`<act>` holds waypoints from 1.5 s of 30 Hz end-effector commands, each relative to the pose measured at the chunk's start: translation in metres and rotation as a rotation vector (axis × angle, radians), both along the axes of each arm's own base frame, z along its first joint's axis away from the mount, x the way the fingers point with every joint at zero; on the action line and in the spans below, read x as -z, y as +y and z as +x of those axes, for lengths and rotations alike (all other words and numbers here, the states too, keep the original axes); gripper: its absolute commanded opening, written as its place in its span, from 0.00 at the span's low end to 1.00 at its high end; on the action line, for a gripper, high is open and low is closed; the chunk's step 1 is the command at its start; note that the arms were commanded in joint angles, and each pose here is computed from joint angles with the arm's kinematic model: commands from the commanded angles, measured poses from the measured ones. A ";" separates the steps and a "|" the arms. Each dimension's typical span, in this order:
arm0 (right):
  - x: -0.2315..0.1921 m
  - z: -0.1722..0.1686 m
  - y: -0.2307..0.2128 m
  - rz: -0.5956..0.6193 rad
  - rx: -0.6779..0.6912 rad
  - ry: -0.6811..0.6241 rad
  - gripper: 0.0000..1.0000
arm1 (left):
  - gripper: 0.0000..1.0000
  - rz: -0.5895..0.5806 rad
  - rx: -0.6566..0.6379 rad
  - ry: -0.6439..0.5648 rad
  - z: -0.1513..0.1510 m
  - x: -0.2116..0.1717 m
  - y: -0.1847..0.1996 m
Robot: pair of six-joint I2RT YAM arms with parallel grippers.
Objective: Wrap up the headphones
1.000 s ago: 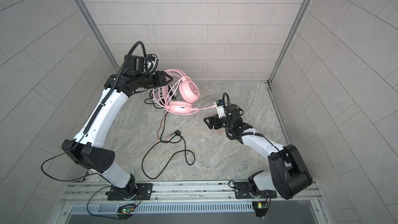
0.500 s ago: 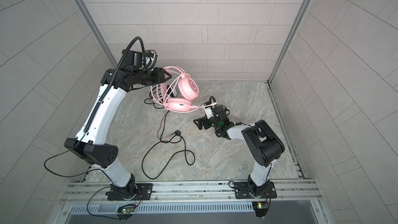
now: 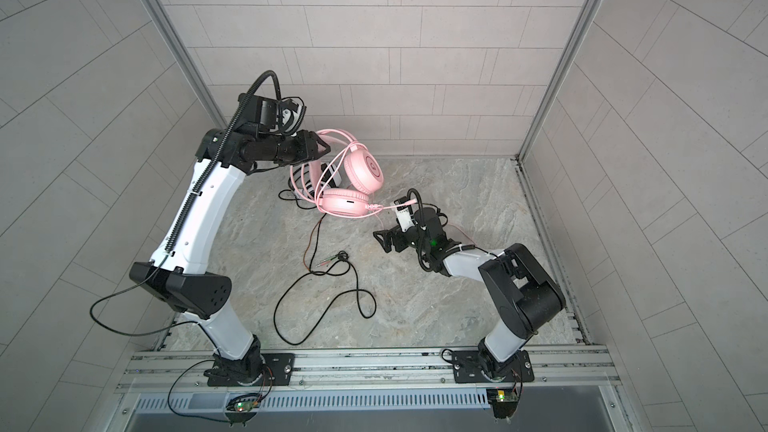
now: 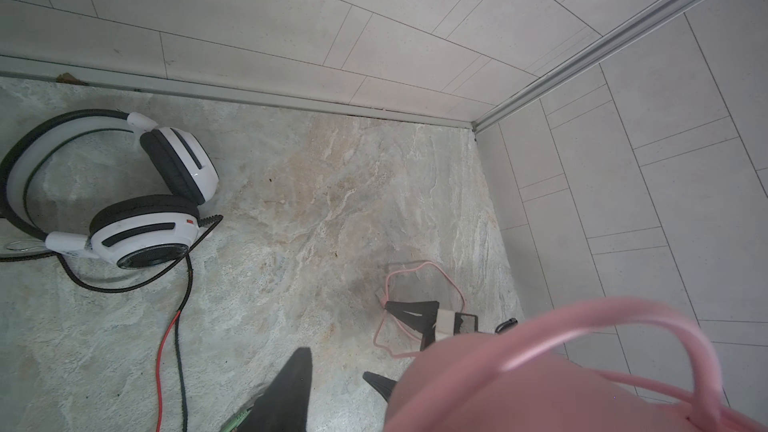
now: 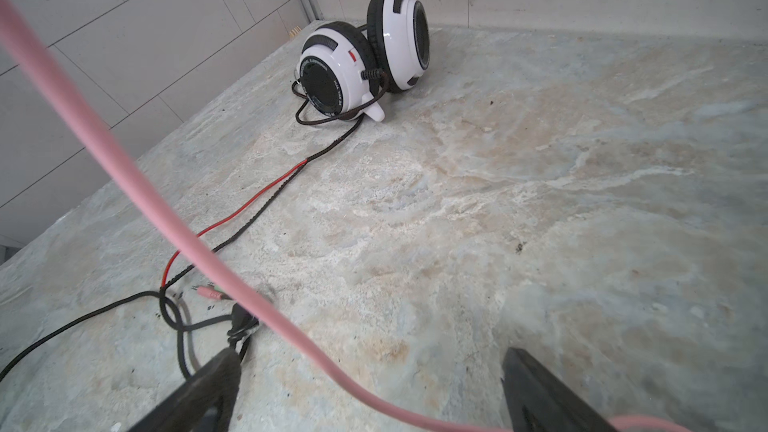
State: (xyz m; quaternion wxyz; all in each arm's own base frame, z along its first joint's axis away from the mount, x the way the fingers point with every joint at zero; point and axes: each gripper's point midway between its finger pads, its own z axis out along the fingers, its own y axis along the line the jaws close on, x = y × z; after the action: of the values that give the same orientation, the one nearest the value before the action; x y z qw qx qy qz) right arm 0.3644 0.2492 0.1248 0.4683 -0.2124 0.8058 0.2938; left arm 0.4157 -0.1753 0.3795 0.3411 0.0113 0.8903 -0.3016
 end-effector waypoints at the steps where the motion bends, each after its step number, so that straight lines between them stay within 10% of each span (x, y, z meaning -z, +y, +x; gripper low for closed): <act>1: -0.014 0.000 -0.002 -0.010 0.013 -0.038 0.99 | 0.00 -0.037 0.013 -0.053 -0.004 -0.024 -0.005; 26: 0.002 0.036 0.039 -0.029 -0.123 0.039 0.93 | 0.00 -0.072 0.039 -0.066 -0.013 -0.039 -0.007; 29: 0.015 0.027 0.040 0.024 -0.122 0.075 0.70 | 0.00 -0.096 0.037 -0.077 -0.011 -0.043 -0.007; 33: 0.014 0.014 0.039 0.131 -0.106 0.099 0.10 | 0.00 -0.145 0.000 -0.118 0.001 -0.051 -0.006; 45: 0.030 -0.030 0.038 0.159 -0.055 0.181 0.00 | 0.00 -0.344 -0.087 -0.210 0.030 -0.077 -0.006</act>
State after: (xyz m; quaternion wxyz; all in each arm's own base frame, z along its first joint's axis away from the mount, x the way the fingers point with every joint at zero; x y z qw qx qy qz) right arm 0.3417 0.2866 0.0973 0.4065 -0.1915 0.8095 0.3778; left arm 0.4537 -0.1801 0.3859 0.3731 -0.0559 0.8498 -0.3681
